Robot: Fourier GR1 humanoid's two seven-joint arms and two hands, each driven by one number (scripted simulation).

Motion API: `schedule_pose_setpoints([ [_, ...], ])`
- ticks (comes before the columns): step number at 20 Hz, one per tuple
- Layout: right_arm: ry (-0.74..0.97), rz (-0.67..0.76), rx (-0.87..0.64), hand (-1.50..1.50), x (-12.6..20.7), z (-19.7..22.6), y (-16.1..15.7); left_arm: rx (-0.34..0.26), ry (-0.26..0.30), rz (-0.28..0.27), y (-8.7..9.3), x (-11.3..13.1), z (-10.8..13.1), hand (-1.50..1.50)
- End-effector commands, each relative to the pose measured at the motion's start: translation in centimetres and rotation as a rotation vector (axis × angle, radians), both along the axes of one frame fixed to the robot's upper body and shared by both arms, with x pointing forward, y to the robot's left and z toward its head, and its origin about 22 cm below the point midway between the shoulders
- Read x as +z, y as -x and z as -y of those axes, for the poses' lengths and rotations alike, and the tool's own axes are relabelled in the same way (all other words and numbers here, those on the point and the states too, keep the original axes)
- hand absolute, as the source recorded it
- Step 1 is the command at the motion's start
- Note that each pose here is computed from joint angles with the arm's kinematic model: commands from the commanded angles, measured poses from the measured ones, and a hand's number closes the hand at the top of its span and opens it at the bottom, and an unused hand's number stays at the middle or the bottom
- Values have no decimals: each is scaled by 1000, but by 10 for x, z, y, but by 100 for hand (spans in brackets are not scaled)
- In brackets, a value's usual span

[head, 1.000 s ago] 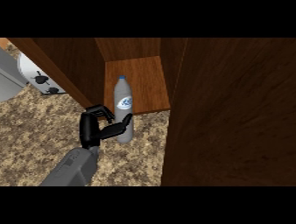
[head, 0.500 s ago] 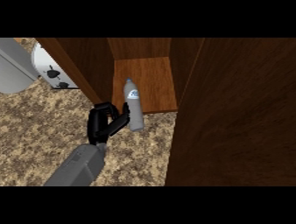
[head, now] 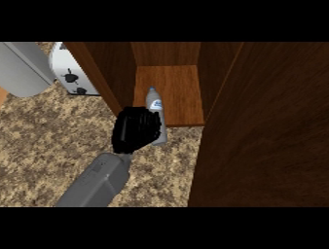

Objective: Pick up the bottled water, place it into the cabinet and close the cabinet

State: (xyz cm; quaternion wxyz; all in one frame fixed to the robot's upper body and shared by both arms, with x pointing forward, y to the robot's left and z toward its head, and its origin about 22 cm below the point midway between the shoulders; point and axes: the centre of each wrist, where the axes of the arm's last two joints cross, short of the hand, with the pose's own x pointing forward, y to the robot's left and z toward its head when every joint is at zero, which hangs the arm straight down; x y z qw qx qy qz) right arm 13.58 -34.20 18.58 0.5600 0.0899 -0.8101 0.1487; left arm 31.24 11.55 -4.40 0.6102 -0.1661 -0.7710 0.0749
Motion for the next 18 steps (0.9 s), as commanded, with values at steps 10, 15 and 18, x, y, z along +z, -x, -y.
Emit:
schedule_pose_setpoints([
  [10, 19, 29, 61, 150, 22, -45, 25, -160, 36, 31, 75, -13, -46, -150],
  [15, 87, 19, 171, 150, 21, -56, 29, -166, 27, 19, 89, 3, -93, -150],
  [18, 55, -22, 214, 150, 22, -67, 33, -117, 19, 39, 109, -2, -113, -150],
])
